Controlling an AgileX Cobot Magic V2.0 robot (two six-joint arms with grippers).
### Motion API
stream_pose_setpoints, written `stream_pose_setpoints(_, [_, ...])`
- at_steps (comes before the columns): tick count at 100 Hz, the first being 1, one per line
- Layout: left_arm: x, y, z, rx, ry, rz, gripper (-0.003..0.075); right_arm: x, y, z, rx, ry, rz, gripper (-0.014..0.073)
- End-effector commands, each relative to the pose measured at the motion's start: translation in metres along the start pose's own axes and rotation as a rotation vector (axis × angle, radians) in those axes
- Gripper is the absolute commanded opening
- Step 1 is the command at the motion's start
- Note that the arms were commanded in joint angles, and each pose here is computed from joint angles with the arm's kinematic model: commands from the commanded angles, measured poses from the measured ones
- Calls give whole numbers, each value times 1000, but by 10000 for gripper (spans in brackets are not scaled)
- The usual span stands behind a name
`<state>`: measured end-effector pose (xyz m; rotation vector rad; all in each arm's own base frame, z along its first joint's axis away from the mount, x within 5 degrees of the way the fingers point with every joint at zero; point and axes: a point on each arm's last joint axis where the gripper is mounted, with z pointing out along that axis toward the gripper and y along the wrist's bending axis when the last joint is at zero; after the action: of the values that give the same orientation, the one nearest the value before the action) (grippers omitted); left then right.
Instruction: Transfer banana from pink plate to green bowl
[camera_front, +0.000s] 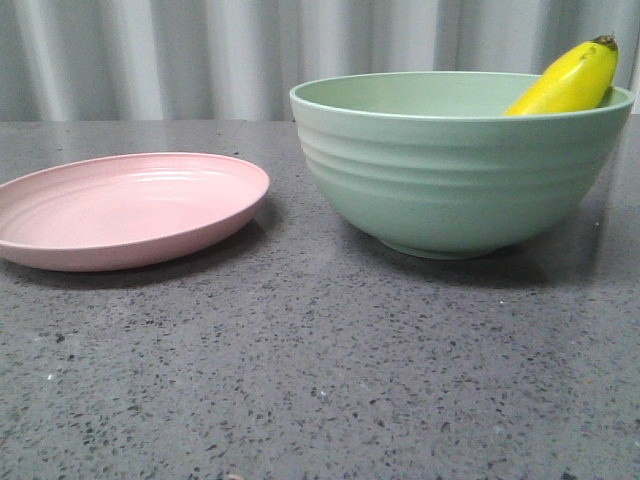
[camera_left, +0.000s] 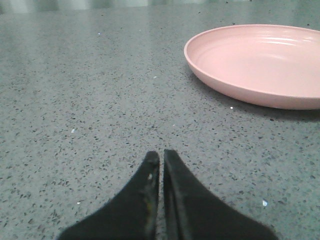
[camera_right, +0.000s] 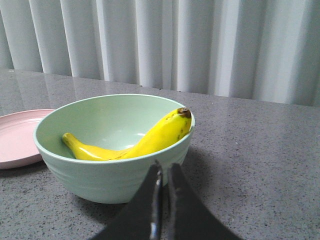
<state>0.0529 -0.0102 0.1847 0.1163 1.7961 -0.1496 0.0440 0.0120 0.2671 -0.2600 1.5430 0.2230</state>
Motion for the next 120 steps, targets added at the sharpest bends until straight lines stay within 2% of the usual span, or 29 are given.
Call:
stream_pose_setpoints(1, [-4, 0, -1, -5, -78, 1, -20, -15, 0, -1, 1, -91, -21, -65])
stream_pose_setpoints(18, [-4, 0, -1, -5, -78, 1, -20, -15, 0, -1, 3, -92, -21, -65])
stream_pose_setpoints(30, [-4, 0, -1, -5, -78, 1, -20, -11, -2, 0, 53, -100, -26, -65])
stream_pose_setpoints(56, [-4, 0, -1, -5, -78, 1, -20, 16, -6, 7, 198, -326, -64, -65])
stream_pose_setpoints(67, [-4, 0, -1, -5, -78, 1, -20, 34, -8, 8, 236, -378, -63, -65])
stream_pose_setpoints(70, [-4, 0, -1, -5, -78, 1, -20, 37, -10, 10, 256, -316, -56, -65])
stream_pose_setpoints(86, [-4, 0, -1, -5, -79, 1, -20, 46, -13, 9, 306, -229, -48, -65])
stream_pose_setpoints(120, [-4, 0, -1, -5, -80, 1, -20, 75, -16, 5, 362, 60, 1, -65])
